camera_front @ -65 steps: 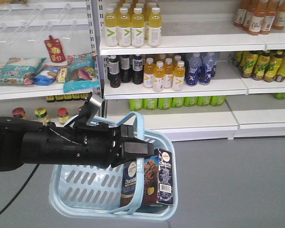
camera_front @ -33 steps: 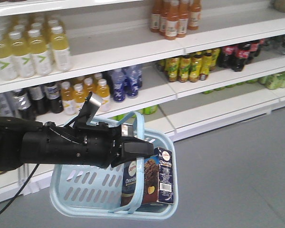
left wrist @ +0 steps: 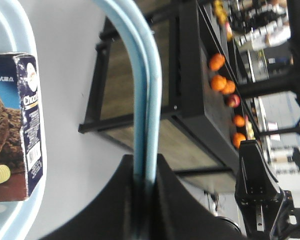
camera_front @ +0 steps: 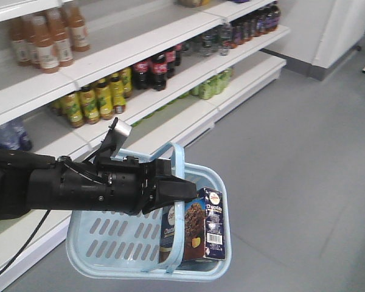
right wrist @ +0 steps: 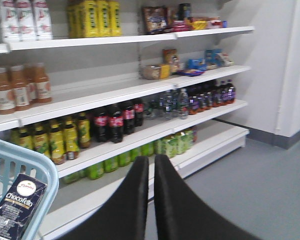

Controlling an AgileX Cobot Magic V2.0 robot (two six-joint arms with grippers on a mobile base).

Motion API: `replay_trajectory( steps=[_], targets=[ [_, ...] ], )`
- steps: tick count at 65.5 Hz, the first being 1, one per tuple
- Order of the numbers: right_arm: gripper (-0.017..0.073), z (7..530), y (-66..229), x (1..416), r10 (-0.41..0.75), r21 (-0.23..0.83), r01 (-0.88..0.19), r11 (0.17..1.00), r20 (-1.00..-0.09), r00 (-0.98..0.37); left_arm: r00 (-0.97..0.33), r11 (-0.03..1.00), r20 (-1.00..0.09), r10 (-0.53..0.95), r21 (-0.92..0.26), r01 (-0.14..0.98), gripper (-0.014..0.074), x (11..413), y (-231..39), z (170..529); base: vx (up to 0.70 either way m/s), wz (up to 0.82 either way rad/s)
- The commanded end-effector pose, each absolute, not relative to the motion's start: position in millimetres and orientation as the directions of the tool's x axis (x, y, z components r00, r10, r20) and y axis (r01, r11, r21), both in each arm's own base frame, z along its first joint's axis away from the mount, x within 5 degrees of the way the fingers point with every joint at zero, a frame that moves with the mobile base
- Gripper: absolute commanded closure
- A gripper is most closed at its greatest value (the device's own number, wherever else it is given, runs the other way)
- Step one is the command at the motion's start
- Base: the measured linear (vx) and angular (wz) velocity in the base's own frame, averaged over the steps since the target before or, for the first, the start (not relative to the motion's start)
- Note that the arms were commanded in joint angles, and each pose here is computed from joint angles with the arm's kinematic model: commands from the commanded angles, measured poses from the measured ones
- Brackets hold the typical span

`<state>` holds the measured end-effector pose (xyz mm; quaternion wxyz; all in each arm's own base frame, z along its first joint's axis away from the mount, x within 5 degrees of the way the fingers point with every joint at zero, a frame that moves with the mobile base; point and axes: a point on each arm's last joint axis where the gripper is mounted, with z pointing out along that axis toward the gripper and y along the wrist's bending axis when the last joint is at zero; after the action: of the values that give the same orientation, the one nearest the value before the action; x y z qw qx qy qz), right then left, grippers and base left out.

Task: Left arm holds basket, right arm returns cookies
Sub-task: 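Hold the basket with the left gripper while driving along the drink shelves, then hold the basket with the left gripper while turning toward the snack shelf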

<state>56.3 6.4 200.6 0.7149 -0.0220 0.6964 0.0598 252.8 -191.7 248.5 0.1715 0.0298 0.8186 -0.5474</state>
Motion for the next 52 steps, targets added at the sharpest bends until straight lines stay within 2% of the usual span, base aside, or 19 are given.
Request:
replay_trajectory(
  steps=[1, 52],
  targets=[
    [0.0562, 201.8, 6.9, 55.7, 0.050, 0.038, -0.126, 0.991, -0.995, 0.090, -0.929, 0.264, -0.320, -0.187, -0.927, 0.266, 0.0596, 250.3, -195.3, 281.3, 0.21, -0.87],
    [0.0562, 201.8, 6.9, 55.7, 0.050, 0.038, -0.126, 0.991, -0.995, 0.090, -0.929, 0.265, -0.320, -0.188, -0.927, 0.266, 0.0596, 250.4, -195.2, 281.2, 0.17, -0.71]
  ],
)
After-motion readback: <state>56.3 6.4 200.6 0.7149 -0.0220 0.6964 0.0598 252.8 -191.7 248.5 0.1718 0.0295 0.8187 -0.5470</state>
